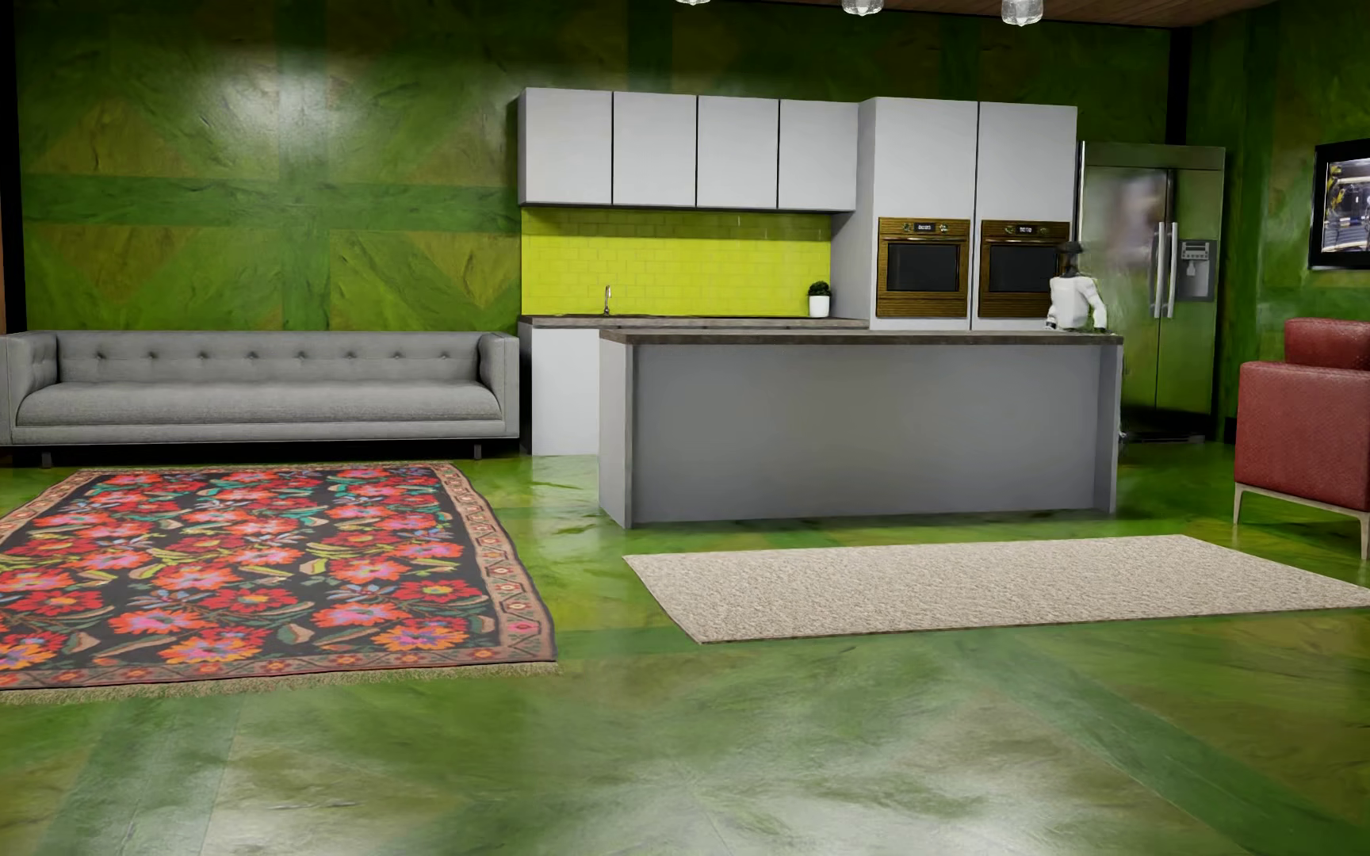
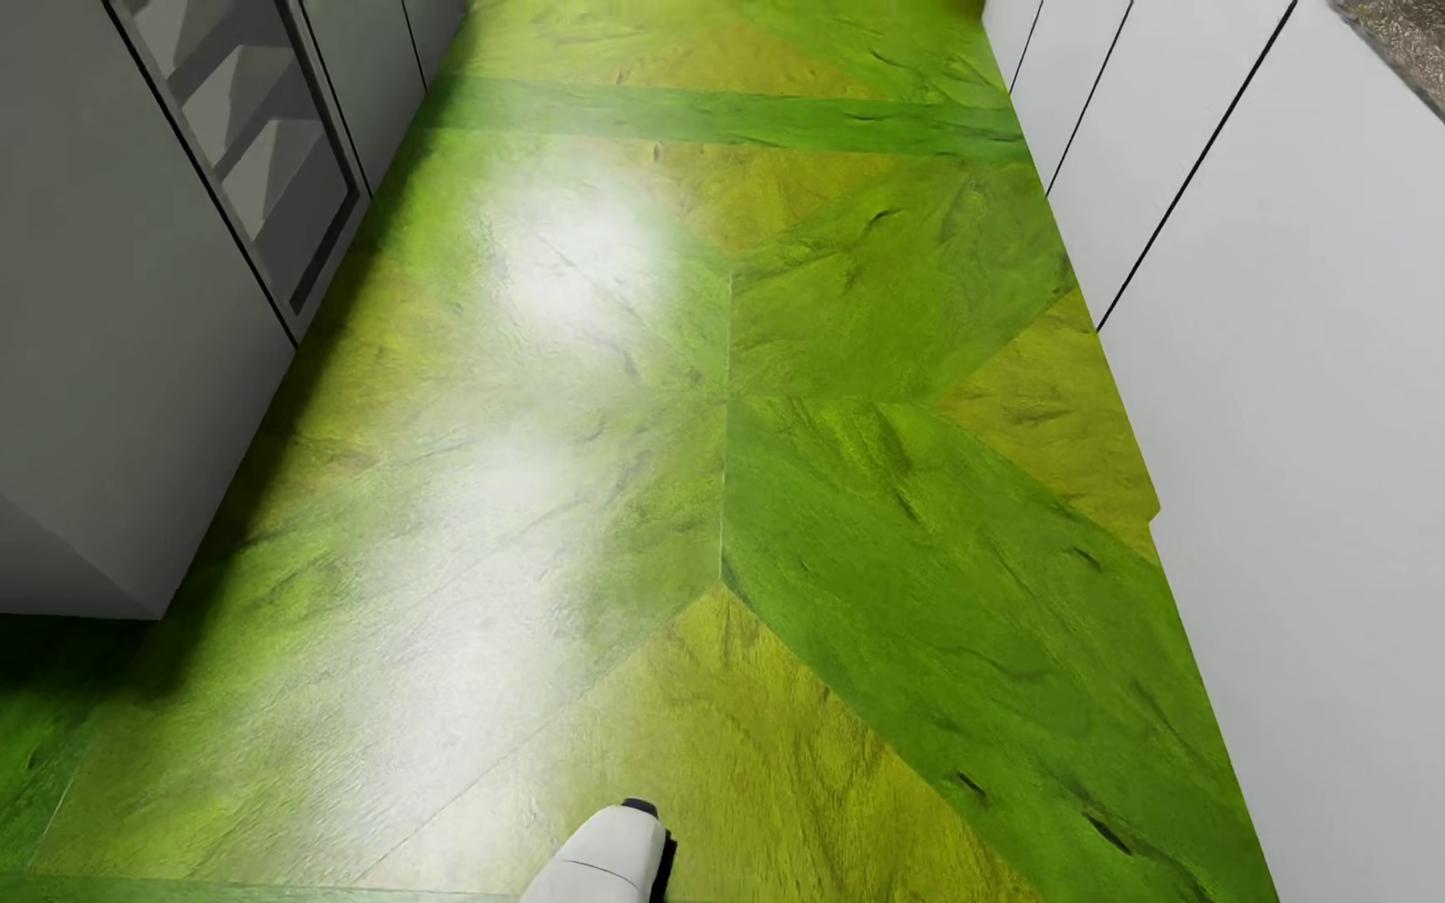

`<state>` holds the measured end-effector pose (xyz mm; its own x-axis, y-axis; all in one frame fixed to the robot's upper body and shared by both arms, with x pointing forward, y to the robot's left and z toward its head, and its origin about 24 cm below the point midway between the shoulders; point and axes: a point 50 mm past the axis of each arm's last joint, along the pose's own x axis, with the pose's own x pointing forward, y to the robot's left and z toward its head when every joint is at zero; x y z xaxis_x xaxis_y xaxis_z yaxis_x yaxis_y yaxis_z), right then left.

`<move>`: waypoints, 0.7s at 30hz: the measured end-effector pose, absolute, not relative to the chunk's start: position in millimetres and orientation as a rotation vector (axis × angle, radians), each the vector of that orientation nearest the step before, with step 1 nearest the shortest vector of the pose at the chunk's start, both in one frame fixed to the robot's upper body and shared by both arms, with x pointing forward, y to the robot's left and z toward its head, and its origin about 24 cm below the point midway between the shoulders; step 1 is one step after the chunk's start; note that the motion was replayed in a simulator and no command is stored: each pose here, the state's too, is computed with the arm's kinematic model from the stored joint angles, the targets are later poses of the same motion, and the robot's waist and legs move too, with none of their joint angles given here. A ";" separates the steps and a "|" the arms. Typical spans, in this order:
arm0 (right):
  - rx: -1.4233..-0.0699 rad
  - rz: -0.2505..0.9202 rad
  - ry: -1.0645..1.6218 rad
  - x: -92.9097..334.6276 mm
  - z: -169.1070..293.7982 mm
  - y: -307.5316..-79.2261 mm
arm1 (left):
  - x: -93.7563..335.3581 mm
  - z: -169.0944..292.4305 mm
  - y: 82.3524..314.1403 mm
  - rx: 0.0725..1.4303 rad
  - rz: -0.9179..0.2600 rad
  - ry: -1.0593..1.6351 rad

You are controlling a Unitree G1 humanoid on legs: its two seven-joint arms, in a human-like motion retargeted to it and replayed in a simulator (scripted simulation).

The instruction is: Circle the counter

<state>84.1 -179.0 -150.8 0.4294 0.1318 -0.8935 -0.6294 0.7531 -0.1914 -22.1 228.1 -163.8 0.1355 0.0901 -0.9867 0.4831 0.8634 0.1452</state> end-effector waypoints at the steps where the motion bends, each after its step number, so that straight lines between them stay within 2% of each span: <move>1: -0.564 0.511 1.082 69.2 -155.8 -183.2 | -18.4 -164.3 226.3 0.490 -0.303 1.412; 5: -0.545 0.487 1.192 33.2 -160.7 -194.1 | 24.9 -161.0 211.4 0.466 -0.315 1.248; 13: -0.536 0.478 1.258 6.4 -159.9 -202.1 | 106.2 -134.4 212.6 0.480 -0.274 0.959; 17: -0.552 0.500 1.301 -2.1 -163.5 -201.9 | 65.3 -150.4 216.6 0.452 -0.251 1.114; 19: -0.528 0.436 1.279 11.6 -163.7 -204.3 | 46.2 -153.6 216.0 0.446 -0.261 1.164; 21: -0.545 0.430 1.213 34.8 -160.7 -205.6 | 30.4 -156.4 217.0 0.451 -0.275 1.215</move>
